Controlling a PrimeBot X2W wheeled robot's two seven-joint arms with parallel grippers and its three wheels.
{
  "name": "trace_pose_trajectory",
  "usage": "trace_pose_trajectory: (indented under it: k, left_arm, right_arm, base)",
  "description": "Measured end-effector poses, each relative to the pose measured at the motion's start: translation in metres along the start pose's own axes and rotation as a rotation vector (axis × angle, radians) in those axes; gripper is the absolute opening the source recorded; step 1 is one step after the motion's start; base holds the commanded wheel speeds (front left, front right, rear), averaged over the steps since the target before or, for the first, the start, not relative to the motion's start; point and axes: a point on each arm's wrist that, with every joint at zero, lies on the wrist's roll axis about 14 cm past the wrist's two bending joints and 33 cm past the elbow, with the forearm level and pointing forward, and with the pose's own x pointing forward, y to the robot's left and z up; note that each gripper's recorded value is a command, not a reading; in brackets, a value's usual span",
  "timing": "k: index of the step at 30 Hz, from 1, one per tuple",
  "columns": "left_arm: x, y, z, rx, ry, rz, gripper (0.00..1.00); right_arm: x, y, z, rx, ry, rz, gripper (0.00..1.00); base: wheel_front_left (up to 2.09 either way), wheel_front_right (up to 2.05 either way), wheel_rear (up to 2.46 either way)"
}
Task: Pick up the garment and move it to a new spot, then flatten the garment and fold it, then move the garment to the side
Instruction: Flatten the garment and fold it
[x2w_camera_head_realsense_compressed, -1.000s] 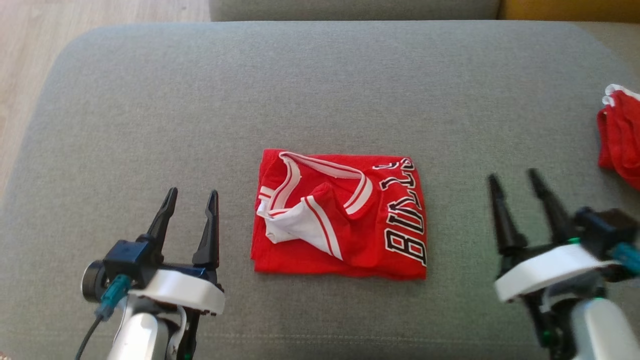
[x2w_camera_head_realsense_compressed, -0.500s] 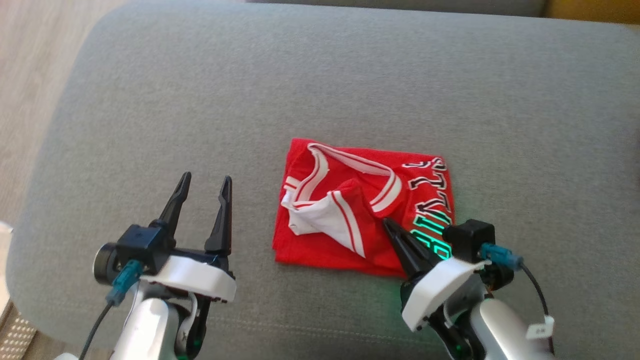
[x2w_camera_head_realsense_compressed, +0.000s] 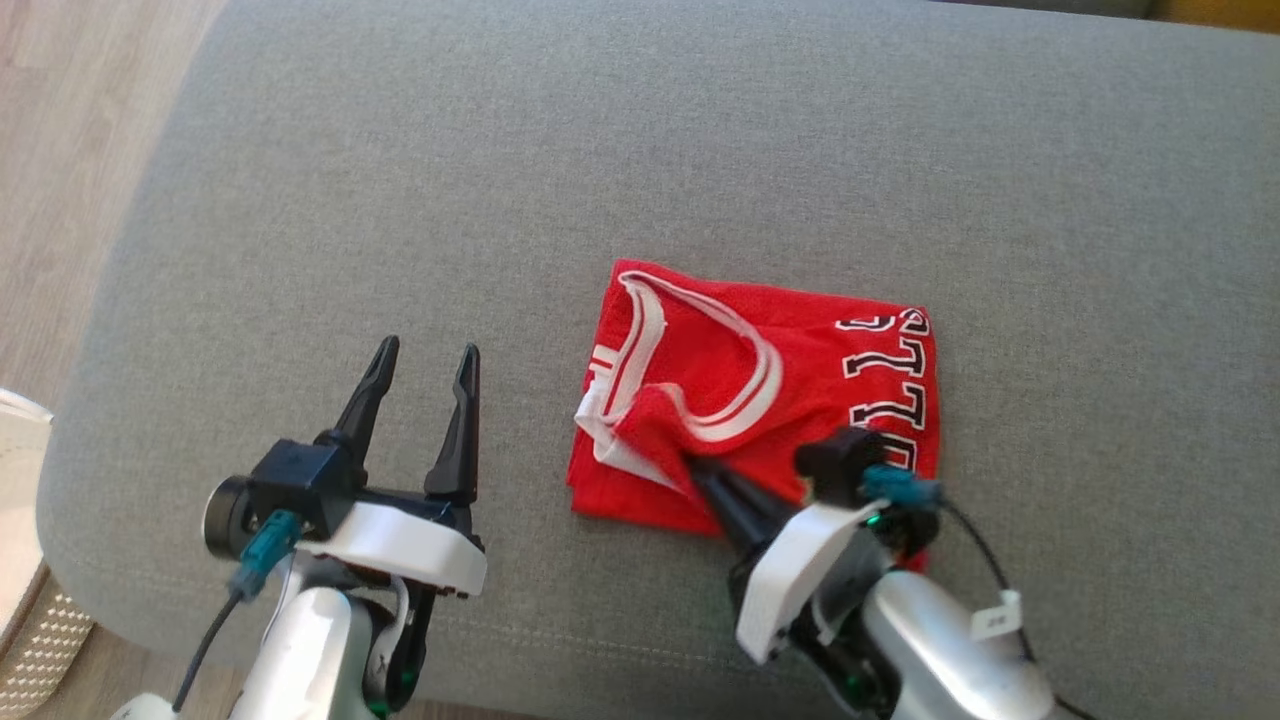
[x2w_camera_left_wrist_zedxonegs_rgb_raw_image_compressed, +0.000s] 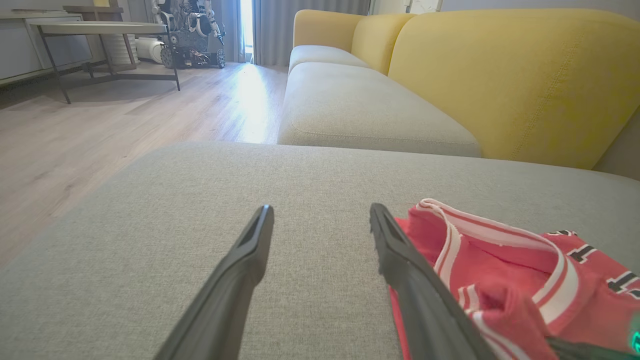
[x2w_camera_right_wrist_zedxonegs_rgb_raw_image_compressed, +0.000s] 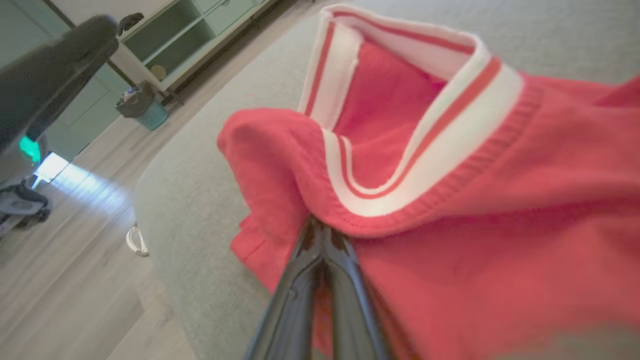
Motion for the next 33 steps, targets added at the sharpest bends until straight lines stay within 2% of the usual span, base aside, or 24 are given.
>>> trace_pose_trajectory:
  k: [6,10,15,22,23,24,25,30,33]
  left_arm:
    - [0.002,-0.003,0.001,-0.004,-0.003,-0.007,1.0]
    - [0.004,-0.006,0.002,-0.006,-0.008,-0.016,1.0]
    - [0.006,-0.007,0.007,-0.009,-0.025,-0.018,1.0]
    - [0.003,-0.017,0.01,-0.011,-0.033,-0.044,1.0]
    - [0.003,-0.017,0.01,-0.01,-0.035,-0.047,1.0]
    - [0.002,-0.018,0.011,-0.009,-0.038,-0.05,1.0]
    - [0.003,-0.018,0.013,-0.006,-0.043,-0.05,1.0]
    - [0.0,-0.012,0.021,0.01,-0.067,-0.035,1.0]
    - [-0.005,-0.012,0.02,0.012,-0.064,-0.034,1.0]
  right_arm:
    - [-0.001,0.021,-0.024,-0.007,0.078,0.06,0.0]
    - [-0.003,0.03,-0.024,-0.012,0.071,0.087,0.0]
    - [-0.008,0.026,0.015,-0.027,-0.075,0.074,0.0]
    - [-0.045,-0.018,0.082,-0.049,-0.303,-0.074,0.0]
    - [-0.053,-0.025,0.088,-0.049,-0.329,-0.103,0.2]
    - [-0.061,-0.032,0.092,-0.049,-0.354,-0.134,0.52]
    - [-0.07,-0.041,0.096,-0.048,-0.375,-0.172,1.0]
    - [-0.119,-0.079,0.117,-0.083,-0.474,-0.359,1.0]
    - [-0.136,-0.087,0.124,-0.109,-0.505,-0.419,1.0]
  base:
    - [0.0,0.0,0.0]
    - [0.0,0.0,0.0]
    - [0.0,0.0,0.0]
    - [0.0,0.0,0.0]
    - [0.0,0.0,0.0]
    - [0.0,0.0,0.0]
    - [0.0,0.0,0.0]
    - [0.0,0.0,0.0]
    - [0.0,0.0,0.0]
